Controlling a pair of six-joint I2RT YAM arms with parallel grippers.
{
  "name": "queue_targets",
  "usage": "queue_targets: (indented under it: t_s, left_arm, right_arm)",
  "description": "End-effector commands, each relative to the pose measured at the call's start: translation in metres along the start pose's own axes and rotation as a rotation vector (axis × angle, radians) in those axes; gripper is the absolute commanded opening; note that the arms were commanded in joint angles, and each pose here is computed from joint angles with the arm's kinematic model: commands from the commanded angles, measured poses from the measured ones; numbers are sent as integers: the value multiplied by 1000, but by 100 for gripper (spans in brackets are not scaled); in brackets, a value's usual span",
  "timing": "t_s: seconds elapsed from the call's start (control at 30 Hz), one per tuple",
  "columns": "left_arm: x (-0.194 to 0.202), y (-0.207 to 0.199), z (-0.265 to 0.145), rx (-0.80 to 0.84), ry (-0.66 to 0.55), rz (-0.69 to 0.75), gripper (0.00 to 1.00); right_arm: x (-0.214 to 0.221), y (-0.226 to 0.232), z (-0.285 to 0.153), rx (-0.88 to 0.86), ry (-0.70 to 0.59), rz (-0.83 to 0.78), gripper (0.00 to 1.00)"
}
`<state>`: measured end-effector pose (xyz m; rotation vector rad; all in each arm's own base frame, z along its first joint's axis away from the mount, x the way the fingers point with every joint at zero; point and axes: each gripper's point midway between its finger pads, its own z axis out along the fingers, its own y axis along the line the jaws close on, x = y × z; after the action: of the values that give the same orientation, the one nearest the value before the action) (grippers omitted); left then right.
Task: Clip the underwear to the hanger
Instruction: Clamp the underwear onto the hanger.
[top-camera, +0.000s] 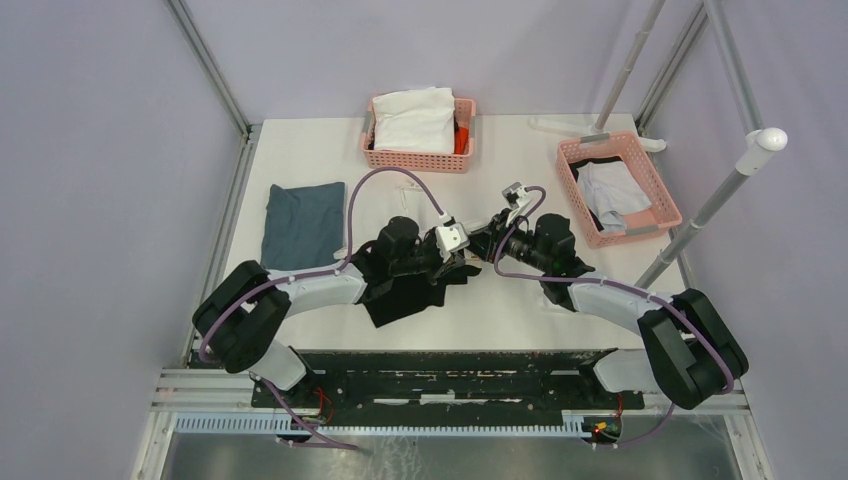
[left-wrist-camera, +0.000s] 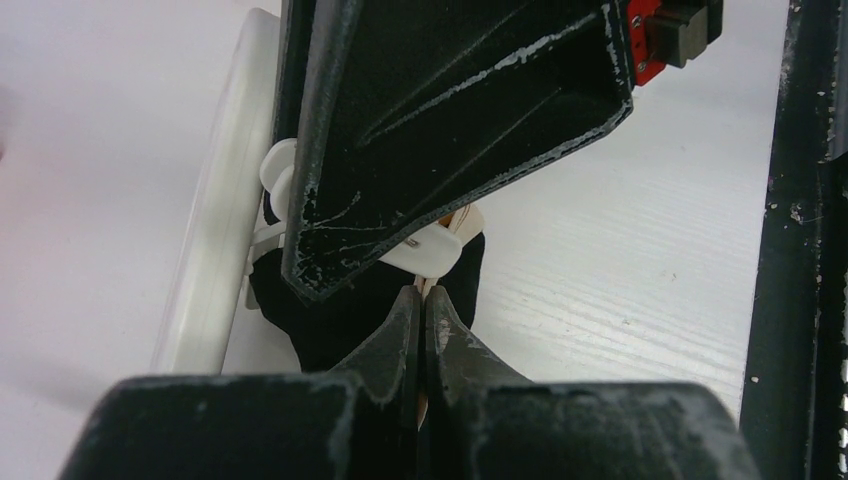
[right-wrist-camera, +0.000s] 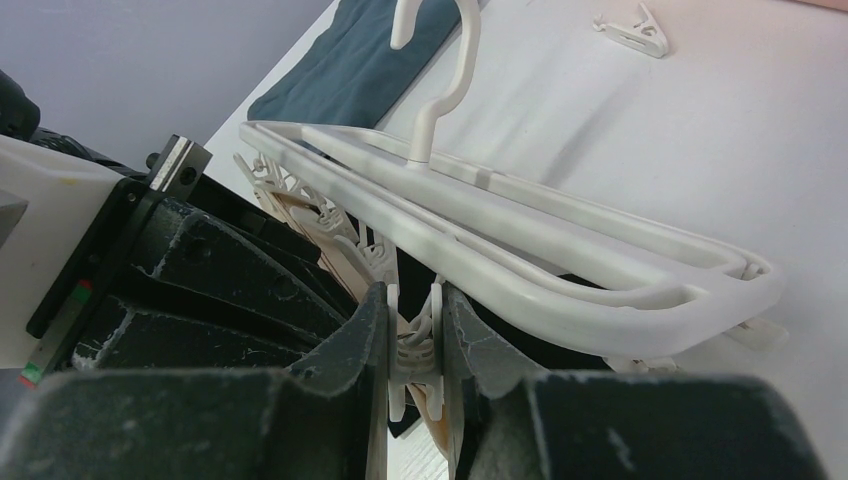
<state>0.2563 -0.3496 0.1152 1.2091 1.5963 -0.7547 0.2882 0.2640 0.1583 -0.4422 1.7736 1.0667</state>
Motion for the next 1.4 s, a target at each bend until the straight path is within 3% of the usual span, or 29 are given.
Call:
queue_targets:
  t_s: [0.0, 0.83, 1.37]
  left_arm:
    - [-39, 10, -1, -31, -99, 7, 3]
    - [-54, 10, -11, -36, -133, 27, 3]
    - [-41, -5, -11, 46, -99, 55, 3]
  right_arm:
    - [-19, 22, 0, -90, -58, -56, 0]
    - [-14, 21, -3, -80, -40, -74, 0]
    - [-39, 30, -2, -87, -70, -120, 1]
